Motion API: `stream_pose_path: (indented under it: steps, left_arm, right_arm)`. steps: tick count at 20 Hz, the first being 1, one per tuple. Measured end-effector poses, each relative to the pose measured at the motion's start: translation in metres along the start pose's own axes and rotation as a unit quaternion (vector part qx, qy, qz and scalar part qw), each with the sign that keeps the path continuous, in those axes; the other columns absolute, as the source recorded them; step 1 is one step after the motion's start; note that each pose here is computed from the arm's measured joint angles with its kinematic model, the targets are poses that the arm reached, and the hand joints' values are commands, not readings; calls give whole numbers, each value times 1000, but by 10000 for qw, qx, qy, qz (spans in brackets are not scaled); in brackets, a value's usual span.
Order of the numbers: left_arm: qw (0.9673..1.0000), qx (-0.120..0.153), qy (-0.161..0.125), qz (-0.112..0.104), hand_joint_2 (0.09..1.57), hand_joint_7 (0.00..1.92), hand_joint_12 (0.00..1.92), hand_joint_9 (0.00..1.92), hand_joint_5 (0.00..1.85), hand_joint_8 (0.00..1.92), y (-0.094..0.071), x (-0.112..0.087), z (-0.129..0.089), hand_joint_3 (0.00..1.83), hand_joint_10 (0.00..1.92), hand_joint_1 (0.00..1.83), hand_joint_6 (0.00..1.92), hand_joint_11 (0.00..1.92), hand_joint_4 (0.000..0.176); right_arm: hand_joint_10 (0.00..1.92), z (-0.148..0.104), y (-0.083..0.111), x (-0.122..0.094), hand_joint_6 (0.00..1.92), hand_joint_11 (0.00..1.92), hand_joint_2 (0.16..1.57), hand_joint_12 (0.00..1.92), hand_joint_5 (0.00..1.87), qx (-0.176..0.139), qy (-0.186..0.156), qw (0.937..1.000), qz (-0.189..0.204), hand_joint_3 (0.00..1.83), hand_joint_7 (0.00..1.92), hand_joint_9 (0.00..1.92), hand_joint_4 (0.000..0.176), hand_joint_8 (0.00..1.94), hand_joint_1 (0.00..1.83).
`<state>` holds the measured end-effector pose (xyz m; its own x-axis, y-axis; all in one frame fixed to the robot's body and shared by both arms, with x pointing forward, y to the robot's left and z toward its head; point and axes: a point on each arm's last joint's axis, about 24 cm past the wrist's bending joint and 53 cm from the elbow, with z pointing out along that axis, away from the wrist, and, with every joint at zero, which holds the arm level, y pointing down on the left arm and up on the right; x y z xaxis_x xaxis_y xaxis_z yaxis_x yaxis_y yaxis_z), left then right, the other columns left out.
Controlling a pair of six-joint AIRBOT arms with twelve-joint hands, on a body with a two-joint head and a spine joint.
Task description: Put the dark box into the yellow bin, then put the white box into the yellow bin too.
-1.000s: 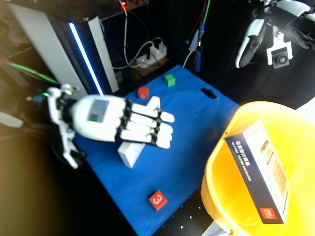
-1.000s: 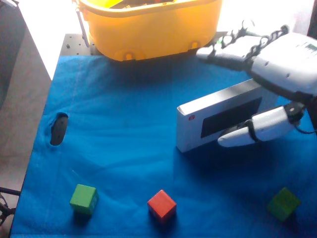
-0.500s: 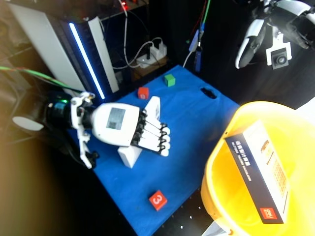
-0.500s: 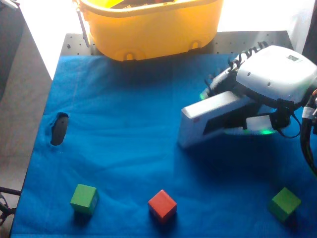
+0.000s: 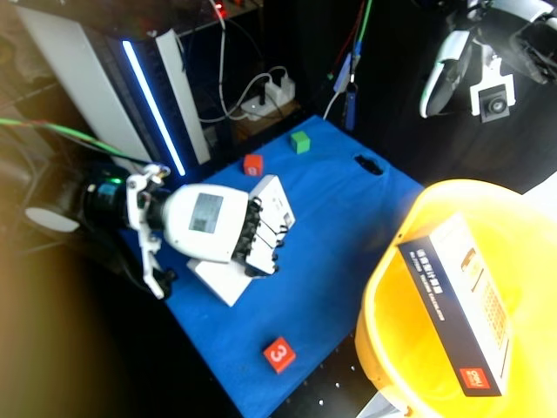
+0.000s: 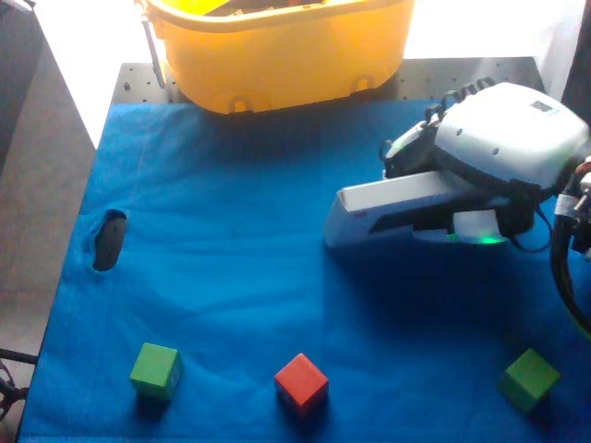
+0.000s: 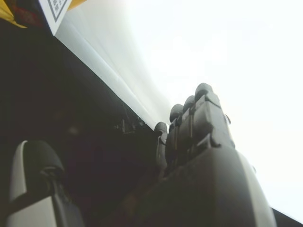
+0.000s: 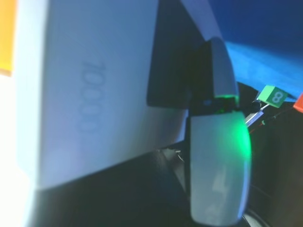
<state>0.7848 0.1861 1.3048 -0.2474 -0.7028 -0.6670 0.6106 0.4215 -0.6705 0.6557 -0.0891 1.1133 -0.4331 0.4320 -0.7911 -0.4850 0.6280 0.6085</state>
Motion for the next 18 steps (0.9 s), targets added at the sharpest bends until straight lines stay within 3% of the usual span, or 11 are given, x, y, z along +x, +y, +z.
stream_pose_path:
  steps: [1,2,3,4,6,9,12,13,15,16,18]
  left_arm:
    - [10000,-14,-26,-1,786,111,44,85,159,9,1,-2,-1,0,17,962,5,85,148]
    - [10000,-42,-52,30,751,146,69,142,166,4,2,-7,-3,0,12,942,2,105,88]
    - [10000,-53,-66,35,745,154,76,155,150,3,3,-9,-4,0,10,925,0,109,61]
    - [9999,-87,-89,86,744,157,79,152,128,2,4,-13,-7,0,6,920,0,105,70]
    - [9997,-171,-111,160,757,124,81,101,99,0,8,-18,-11,2,0,922,0,97,83]
    - [9995,-252,-93,177,752,108,70,66,108,3,12,-19,-15,0,0,944,9,48,91]
    - [9991,-352,-14,238,730,146,99,81,187,2,19,-13,-17,3,7,943,8,30,161]
    - [9989,-394,20,251,740,144,96,78,198,0,21,-10,-18,7,4,961,10,15,163]
    - [9986,-447,108,272,775,140,104,81,145,4,26,-3,-21,17,4,975,0,13,107]
    - [9983,-484,141,276,794,146,142,84,128,1,29,-1,-23,1,1,996,0,2,85]
    - [9979,-559,188,271,847,118,95,53,79,2,35,4,-26,12,0,1030,0,0,87]
  right_arm:
    - [879,2,3,-3,910,932,1088,1353,947,-42,-38,10000,-8,0,1151,1137,0,860,1266]
    - [1143,6,11,-15,797,910,1111,1541,975,-149,-180,9997,-20,0,1043,1063,0,1125,1266]
    - [1200,7,14,-20,789,912,1109,1578,977,-185,-243,9995,-30,0,1048,1049,0,1126,1269]
    - [1138,10,20,-29,693,928,1091,1547,1023,-274,-374,9989,-35,0,1092,1090,0,1058,1276]
    - [1845,12,25,-37,798,1051,1074,1900,1076,-350,-492,9982,-34,0,981,1022,0,1621,1185]
    - [1918,19,37,-51,854,1096,1085,1921,1048,-507,-687,9963,-29,0,1016,1031,0,1479,1178]
    - [1920,25,51,-65,776,1192,1065,1921,1095,-716,-905,9933,-47,0,1023,1100,0,1803,1185]
    - [1921,27,54,-67,785,1162,1066,1921,1089,-749,-937,9928,-43,0,993,1070,0,1768,1184]
    - [1894,32,61,-74,793,1022,1067,1921,1083,-824,-999,9916,-63,0,964,972,0,1615,1181]
    - [1498,34,64,-79,661,826,1104,1714,1044,-863,-1060,9906,-64,0,994,903,0,1305,1251]
    - [959,36,72,-94,670,781,1064,1367,1064,-950,-1208,9881,-86,1,1139,999,0,931,1275]
